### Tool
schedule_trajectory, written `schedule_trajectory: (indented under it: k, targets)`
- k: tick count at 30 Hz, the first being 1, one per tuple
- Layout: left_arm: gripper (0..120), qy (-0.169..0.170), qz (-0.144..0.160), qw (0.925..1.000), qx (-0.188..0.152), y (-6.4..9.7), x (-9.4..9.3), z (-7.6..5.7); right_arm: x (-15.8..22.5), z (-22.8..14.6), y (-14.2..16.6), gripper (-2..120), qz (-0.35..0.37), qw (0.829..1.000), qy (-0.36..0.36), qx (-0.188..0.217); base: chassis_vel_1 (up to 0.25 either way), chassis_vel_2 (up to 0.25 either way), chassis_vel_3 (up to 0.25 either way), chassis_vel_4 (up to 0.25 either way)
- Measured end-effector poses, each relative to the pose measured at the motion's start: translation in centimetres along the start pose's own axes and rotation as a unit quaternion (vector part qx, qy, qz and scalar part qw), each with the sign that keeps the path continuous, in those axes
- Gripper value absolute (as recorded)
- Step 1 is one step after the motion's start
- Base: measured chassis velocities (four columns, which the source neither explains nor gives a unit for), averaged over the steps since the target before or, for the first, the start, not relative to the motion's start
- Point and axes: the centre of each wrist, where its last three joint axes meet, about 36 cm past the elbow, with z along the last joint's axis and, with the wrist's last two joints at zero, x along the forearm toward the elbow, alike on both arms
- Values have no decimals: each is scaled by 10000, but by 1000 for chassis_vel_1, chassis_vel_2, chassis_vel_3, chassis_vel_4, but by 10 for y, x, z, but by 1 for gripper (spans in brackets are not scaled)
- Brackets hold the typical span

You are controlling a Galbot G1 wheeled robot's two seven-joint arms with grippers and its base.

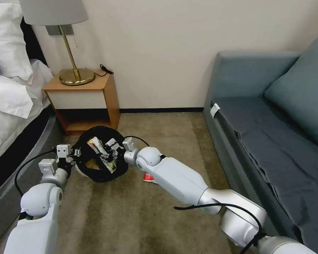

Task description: Pick up the trash bin, then pick up the garbage on the floor and place it into the trash bin.

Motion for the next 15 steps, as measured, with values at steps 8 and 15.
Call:
schedule_trajectory:
  k: [8,15]
  targets:
    - [4,75,-14,10000,15,3,0,7,7,12,-4,88,78,9999,44,-67,0,0,0,0]
    - [4,51,-53,10000,21,8,-1,5,15,13,-16,100,224,9997,-15,-70,0,0,0,0]
